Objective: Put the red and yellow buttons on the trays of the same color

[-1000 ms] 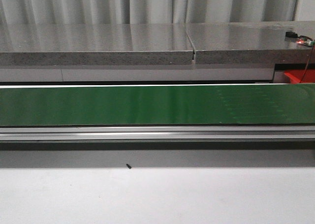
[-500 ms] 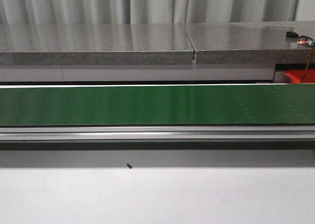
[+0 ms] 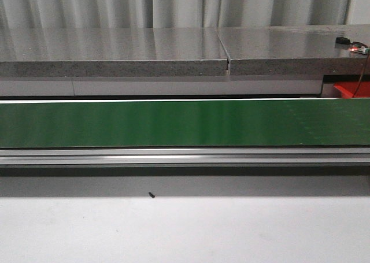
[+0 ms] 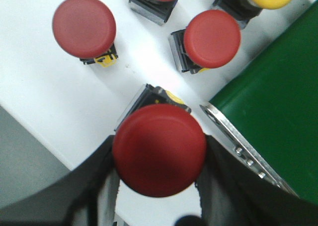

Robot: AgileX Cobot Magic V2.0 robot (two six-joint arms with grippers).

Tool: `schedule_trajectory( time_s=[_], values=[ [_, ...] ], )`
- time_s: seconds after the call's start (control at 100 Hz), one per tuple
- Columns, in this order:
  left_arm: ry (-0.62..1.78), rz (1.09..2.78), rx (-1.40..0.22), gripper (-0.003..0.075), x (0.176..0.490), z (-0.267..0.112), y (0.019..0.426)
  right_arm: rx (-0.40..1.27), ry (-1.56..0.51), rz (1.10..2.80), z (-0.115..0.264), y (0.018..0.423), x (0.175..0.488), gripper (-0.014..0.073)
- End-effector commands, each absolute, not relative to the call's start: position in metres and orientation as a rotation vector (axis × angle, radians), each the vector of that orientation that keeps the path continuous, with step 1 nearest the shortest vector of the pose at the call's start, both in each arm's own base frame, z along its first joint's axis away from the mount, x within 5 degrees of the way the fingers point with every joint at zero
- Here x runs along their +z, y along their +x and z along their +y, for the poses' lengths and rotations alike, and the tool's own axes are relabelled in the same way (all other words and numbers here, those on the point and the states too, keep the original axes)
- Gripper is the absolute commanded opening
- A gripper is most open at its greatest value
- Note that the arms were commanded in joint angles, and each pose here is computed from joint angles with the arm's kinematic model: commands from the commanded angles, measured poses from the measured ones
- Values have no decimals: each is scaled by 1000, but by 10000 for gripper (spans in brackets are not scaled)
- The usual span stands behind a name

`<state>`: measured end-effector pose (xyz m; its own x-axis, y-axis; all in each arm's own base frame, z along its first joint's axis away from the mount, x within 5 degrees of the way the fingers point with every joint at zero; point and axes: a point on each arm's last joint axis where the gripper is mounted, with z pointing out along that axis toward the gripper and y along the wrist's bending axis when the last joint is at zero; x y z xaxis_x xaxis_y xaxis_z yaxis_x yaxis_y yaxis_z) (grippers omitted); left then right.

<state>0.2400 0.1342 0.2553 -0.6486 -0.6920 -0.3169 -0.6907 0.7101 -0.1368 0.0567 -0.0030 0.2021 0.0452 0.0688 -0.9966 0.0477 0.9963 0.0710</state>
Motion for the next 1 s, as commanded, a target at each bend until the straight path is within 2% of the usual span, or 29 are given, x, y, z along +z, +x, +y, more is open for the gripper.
schedule_trajectory(
  time_s=[0.0,0.19,0.46,0.76,0.99],
  values=[
    [-1024,2480,12,197,284,130,232,13,74,1410,-2,53,215,-66],
    [-914,2499,-72,197,300,114,234,13,74,1410,-2,53,215,-66],
    [-713,2487,-112,197,322,85,262,13,74,1410,-2,53,215,-66],
    [-639,2593,-162,197,304,73,304,13,74,1410,-2,53,215,-66],
    [-649,2658,-154,199,290,76,311,13,74,1410,-2,53,215,-66]
  ],
)
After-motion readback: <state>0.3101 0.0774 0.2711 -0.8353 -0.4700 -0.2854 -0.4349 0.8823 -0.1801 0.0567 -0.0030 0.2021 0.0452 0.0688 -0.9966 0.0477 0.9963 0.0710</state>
